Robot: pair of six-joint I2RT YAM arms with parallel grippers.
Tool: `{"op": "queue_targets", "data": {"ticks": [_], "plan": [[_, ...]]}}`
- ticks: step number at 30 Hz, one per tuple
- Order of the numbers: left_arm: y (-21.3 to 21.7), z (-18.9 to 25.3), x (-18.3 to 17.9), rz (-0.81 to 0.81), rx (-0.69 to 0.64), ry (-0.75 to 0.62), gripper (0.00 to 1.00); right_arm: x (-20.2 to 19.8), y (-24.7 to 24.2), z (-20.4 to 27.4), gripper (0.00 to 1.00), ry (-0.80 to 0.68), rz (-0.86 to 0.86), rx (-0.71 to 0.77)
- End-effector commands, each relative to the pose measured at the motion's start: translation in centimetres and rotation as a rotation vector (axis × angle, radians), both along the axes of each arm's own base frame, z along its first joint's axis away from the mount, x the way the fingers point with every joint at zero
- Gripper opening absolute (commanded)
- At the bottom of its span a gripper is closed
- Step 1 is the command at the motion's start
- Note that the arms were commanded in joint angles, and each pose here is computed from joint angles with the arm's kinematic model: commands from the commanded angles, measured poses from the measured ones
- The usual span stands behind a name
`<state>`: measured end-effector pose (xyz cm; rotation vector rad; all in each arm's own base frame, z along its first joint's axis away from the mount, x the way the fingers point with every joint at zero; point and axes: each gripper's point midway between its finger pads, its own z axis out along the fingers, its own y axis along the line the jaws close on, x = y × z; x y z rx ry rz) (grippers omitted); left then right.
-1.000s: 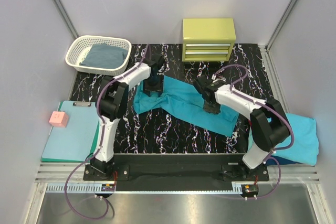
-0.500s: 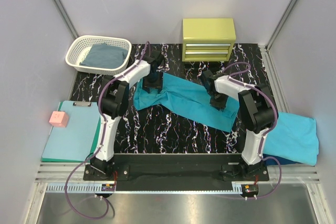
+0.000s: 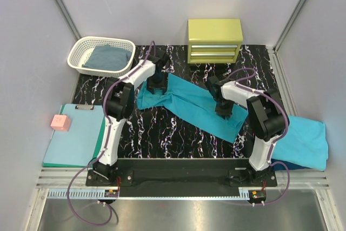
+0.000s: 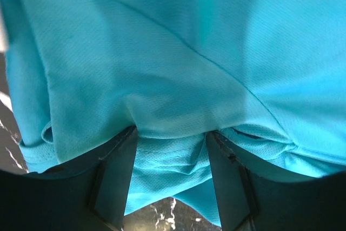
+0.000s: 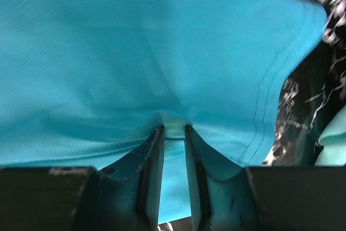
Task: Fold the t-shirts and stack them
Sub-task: Fold the tshirt
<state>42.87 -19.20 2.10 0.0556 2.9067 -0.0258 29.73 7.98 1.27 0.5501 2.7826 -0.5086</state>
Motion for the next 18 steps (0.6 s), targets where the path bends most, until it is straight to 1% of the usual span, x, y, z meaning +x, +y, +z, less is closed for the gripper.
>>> {"op": "queue_targets", "data": {"ticks": [1, 5, 10, 11, 12, 13, 16, 18], "plan": [[1.2, -0.8, 2.2, 0.001, 0.037, -0.008, 0.6, -6.6, 3.3, -2.9, 0.31, 0.224, 0.072, 0.117], [0.4, -1.0, 3.1, -0.014, 0.006, -0.01, 0.6, -8.9, 5.5, -2.7, 0.31, 0.274, 0.144, 0.157], [-0.8, -0.2, 4.2, -0.03, -0.042, -0.036, 0.61, -11.7, 8.9, -3.5, 0.31, 0.376, 0.221, 0.257], [-1.1, 0.1, 4.5, -0.043, -0.057, -0.043, 0.62, -11.9, 9.9, -3.5, 0.31, 0.388, 0.26, 0.271], [-1.3, 0.3, 4.7, -0.052, -0.065, -0.05, 0.63, -12.4, 10.9, -3.5, 0.31, 0.415, 0.28, 0.308], [-1.5, 0.5, 4.9, -0.062, -0.073, -0.055, 0.65, -12.7, 11.3, -3.7, 0.31, 0.432, 0.297, 0.313], [-2.3, 1.6, 5.5, -0.108, -0.112, -0.082, 0.69, -13.0, 13.7, -3.1, 0.31, 0.433, 0.377, 0.365], [-3.1, 2.5, 6.0, -0.136, -0.147, -0.102, 0.7, -13.2, 15.5, -2.5, 0.31, 0.439, 0.419, 0.426]]}}
